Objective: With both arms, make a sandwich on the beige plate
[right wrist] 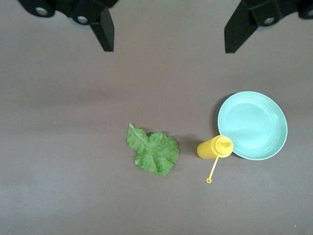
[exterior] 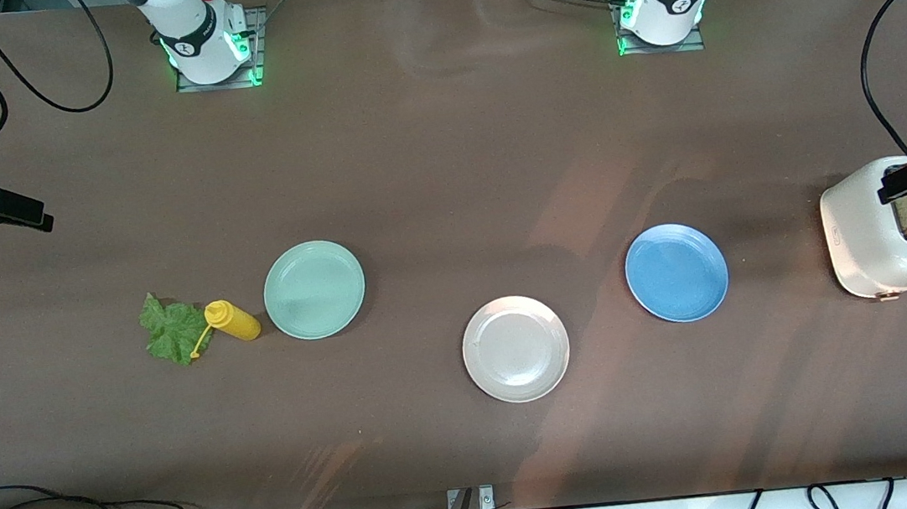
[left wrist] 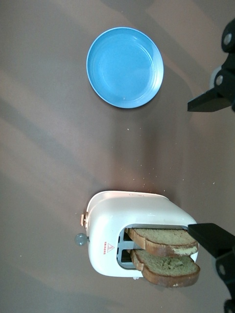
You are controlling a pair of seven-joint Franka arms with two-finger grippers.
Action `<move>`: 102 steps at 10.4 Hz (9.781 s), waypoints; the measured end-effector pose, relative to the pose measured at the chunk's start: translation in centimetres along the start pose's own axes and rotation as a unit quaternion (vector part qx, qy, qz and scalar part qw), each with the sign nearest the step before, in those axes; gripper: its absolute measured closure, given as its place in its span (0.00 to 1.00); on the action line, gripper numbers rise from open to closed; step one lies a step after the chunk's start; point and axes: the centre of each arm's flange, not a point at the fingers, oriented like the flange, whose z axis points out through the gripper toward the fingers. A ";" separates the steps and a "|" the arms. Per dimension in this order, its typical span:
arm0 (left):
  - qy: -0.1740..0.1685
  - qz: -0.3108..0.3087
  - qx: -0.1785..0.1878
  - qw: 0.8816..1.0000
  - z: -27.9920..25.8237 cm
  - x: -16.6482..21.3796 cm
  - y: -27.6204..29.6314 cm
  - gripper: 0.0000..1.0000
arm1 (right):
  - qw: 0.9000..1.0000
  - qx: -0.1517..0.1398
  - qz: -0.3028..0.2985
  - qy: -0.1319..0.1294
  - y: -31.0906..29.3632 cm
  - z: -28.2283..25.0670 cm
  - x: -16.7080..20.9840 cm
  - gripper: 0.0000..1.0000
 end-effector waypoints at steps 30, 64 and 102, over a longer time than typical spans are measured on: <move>-0.022 -0.008 0.000 1.000 0.6 -0.5 -1.0 0.00 | 1.000 0.000 0.002 0.000 0.2 0.0 0.0 0.00; -0.027 -0.009 -0.001 1.000 1.1 -0.5 -1.0 0.00 | 1.000 0.000 0.002 0.000 0.3 0.0 0.0 0.00; -0.090 0.085 0.067 0.990 6.1 -0.4 -10.1 0.91 | 1.000 0.000 -0.025 0.002 -0.4 0.0 0.0 0.00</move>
